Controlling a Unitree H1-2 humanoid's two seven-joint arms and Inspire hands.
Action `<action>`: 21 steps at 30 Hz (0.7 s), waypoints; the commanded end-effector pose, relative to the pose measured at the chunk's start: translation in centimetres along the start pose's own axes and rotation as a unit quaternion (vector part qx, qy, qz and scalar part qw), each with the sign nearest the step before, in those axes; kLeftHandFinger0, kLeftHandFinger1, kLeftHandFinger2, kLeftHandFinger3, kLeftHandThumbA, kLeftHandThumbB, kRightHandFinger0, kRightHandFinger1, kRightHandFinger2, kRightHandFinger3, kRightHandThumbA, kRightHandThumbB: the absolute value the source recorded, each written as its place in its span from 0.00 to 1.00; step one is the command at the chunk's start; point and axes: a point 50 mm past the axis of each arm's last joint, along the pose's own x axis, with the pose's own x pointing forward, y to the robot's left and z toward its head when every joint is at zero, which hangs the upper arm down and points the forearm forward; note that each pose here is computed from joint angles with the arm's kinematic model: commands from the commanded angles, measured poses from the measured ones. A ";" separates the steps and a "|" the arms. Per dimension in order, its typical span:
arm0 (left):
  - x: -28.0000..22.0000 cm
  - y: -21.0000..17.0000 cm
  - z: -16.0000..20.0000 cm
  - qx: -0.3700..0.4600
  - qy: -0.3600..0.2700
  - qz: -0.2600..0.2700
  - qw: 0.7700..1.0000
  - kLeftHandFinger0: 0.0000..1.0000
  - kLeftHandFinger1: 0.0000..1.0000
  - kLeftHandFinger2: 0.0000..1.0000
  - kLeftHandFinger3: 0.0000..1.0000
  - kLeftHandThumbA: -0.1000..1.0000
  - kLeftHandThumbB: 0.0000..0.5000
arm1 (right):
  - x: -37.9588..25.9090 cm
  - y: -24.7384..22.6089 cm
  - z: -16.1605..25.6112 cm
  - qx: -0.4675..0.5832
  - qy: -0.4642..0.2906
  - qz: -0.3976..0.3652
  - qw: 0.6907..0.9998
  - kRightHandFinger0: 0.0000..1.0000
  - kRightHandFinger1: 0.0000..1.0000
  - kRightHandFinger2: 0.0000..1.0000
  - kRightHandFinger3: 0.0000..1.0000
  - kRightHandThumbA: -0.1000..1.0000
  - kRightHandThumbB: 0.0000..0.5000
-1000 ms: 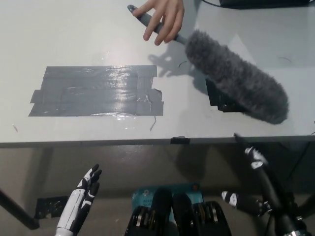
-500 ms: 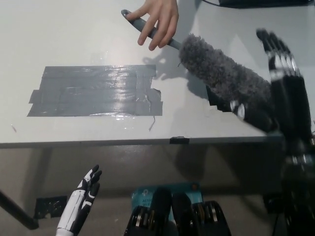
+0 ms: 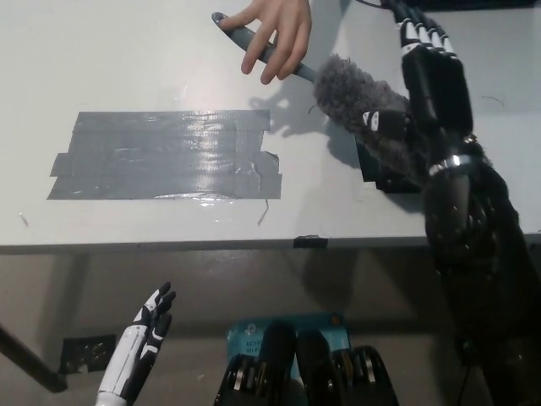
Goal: A person hands a grey duster to the robot and the robot grabs it with its right hand and places it on the black marked spot infron tof it on the desk
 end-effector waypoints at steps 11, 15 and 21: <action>0.8 0.5 1.7 0.003 -0.033 0.002 0.999 1.00 1.00 1.00 1.00 1.00 0.41 | 4.9 1.3 1.3 0.052 0.044 0.074 0.995 1.00 1.00 1.00 1.00 1.00 0.88; 0.9 0.5 1.7 0.007 -0.038 0.003 0.999 1.00 1.00 1.00 1.00 1.00 0.38 | 6.3 2.0 -0.2 0.065 0.084 0.100 0.989 1.00 1.00 1.00 1.00 1.00 0.87; 1.1 0.6 1.7 0.013 -0.039 0.003 0.999 1.00 1.00 1.00 1.00 1.00 0.39 | 7.9 2.7 -2.7 -0.003 0.123 0.128 0.984 1.00 1.00 1.00 1.00 1.00 0.89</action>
